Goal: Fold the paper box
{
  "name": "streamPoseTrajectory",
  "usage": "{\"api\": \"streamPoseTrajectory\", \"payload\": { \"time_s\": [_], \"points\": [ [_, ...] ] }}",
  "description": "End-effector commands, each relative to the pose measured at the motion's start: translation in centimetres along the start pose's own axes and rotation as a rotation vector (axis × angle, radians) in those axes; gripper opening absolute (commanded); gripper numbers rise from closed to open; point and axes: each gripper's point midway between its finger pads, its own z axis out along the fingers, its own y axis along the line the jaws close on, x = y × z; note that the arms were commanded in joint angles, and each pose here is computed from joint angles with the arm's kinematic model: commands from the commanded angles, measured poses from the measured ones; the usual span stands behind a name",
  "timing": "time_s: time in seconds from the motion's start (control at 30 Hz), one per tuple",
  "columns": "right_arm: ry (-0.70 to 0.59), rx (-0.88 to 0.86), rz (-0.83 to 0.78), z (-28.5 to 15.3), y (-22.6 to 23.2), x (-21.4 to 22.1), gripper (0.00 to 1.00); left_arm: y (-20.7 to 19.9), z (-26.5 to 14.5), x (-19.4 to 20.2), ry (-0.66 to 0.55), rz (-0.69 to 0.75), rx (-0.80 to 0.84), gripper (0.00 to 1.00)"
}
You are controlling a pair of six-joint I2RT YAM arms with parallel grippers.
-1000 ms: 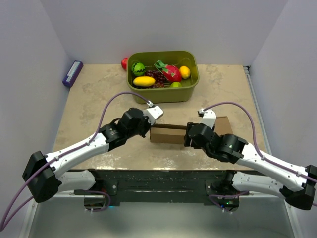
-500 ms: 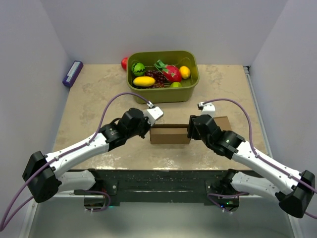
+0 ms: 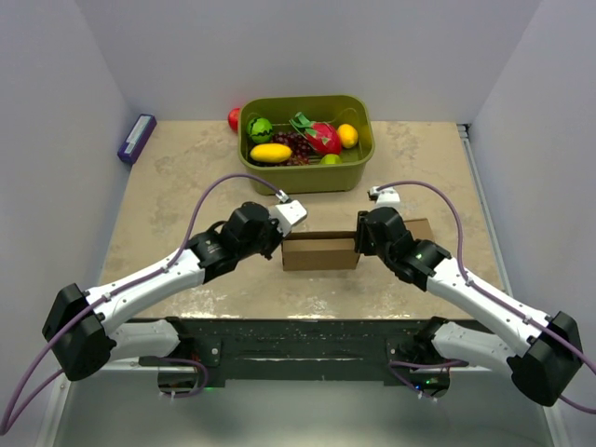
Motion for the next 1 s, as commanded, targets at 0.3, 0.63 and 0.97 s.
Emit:
{"api": "streamPoseTrajectory", "payload": {
  "time_s": [0.3,0.63,0.97],
  "points": [
    [0.010,0.001,-0.033,0.3,-0.3,0.1,0.09,0.6,0.1,-1.2,-0.028,0.006,-0.004,0.00],
    [0.083,-0.080,-0.030,-1.0,1.2,0.2,0.00,0.8,0.2,-1.4,-0.026,0.021,-0.008,0.00],
    [0.115,-0.079,-0.034,-2.0,1.1,0.2,0.18,0.5,0.5,-1.3,-0.014,0.051,0.027,0.00]
  ]
}}
